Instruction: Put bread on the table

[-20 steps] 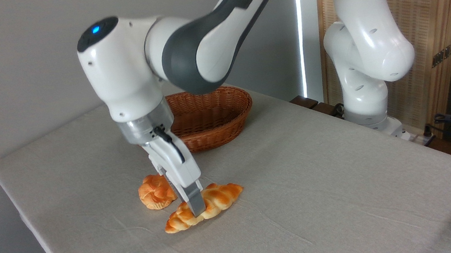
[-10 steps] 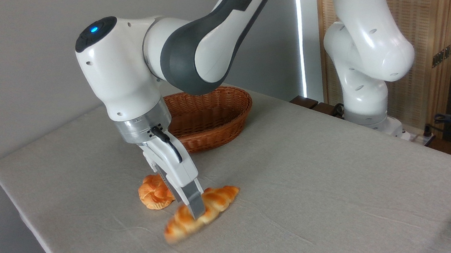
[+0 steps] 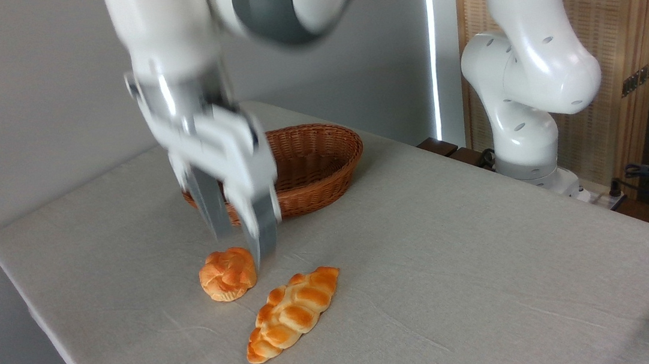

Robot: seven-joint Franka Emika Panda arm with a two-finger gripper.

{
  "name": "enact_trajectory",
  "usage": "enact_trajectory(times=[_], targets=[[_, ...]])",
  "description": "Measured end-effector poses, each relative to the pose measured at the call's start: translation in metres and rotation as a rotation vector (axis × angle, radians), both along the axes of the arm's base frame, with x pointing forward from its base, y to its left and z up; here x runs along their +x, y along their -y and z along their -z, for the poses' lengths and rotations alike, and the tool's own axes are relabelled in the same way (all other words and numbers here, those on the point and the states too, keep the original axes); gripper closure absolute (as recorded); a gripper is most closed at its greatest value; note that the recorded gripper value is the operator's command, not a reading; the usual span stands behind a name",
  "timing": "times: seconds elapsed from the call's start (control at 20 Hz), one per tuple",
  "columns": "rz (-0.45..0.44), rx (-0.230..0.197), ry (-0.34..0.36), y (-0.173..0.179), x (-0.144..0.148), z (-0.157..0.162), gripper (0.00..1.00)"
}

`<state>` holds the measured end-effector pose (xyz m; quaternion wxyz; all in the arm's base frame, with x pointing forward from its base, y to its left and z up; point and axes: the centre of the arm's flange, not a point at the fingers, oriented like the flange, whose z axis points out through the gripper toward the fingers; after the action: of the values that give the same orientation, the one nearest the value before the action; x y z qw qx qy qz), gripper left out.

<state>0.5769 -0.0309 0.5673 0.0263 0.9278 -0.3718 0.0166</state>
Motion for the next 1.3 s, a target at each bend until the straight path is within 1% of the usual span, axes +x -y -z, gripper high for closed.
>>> enact_trajectory(times=[0.1, 0.15, 0.25, 0.35, 0.6, 0.7, 0.8, 1.0, 1.3], targets=[[-0.024, -0.004, -0.012, 0.013, -0.017, -0.047, 0.0], [-0.025, -0.005, -0.014, 0.02, -0.023, -0.063, 0.0], [-0.01, -0.003, -0.013, 0.031, -0.027, -0.074, 0.0], [0.001, 0.003, -0.018, 0.037, -0.026, -0.071, 0.0], [-0.011, 0.009, -0.032, 0.03, -0.021, -0.063, 0.0], [-0.015, 0.037, -0.029, 0.026, -0.02, -0.063, 0.0], [-0.022, 0.054, -0.026, 0.02, -0.02, -0.063, 0.0], [-0.031, 0.054, -0.006, 0.016, -0.017, -0.064, 0.0], [-0.032, 0.054, 0.0, 0.016, -0.015, -0.059, 0.0]])
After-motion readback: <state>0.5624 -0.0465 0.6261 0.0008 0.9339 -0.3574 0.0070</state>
